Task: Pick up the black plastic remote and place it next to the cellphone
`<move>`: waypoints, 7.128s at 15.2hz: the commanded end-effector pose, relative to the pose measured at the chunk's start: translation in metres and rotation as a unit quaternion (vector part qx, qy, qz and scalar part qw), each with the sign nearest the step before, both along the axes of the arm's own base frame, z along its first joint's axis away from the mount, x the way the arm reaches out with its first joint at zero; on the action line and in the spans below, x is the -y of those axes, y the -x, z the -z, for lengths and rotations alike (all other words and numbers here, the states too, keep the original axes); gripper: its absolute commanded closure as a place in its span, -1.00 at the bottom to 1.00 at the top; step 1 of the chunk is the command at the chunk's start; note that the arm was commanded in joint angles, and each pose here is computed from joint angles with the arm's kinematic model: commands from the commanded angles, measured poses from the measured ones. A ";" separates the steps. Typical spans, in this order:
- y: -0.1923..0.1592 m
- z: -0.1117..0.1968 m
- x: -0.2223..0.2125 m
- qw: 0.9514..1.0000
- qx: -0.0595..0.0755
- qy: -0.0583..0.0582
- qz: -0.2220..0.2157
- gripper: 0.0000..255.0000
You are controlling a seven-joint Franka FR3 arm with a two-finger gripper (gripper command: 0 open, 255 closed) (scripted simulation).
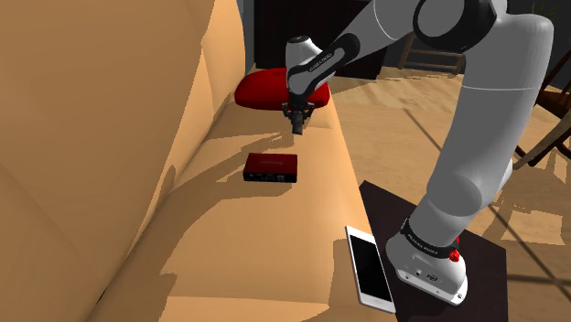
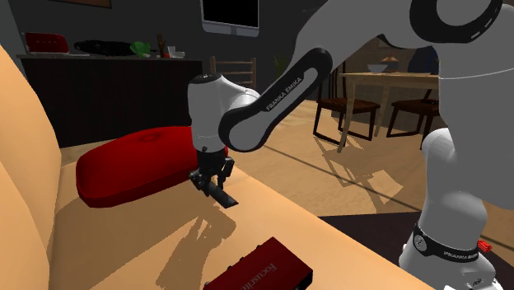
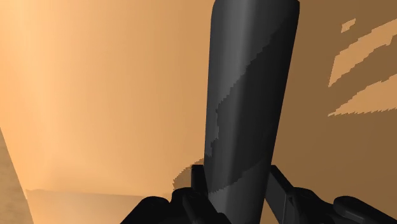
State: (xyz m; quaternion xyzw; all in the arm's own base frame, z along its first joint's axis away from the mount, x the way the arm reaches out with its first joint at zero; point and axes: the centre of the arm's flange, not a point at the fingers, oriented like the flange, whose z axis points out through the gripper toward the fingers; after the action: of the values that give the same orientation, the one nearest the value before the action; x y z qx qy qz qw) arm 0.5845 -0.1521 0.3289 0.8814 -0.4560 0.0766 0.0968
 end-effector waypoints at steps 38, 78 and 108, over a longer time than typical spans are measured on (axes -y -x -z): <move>0.221 -0.075 -0.227 1.000 0.000 0.000 0.000 1.00; 0.542 -0.046 -0.558 1.000 0.000 0.000 0.000 1.00; 0.545 -0.047 -0.570 1.000 0.000 0.000 0.000 -1.00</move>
State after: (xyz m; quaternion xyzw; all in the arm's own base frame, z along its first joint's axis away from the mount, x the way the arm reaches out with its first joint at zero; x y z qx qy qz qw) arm 0.0397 0.4173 0.3740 0.8814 -0.4560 0.0763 0.0966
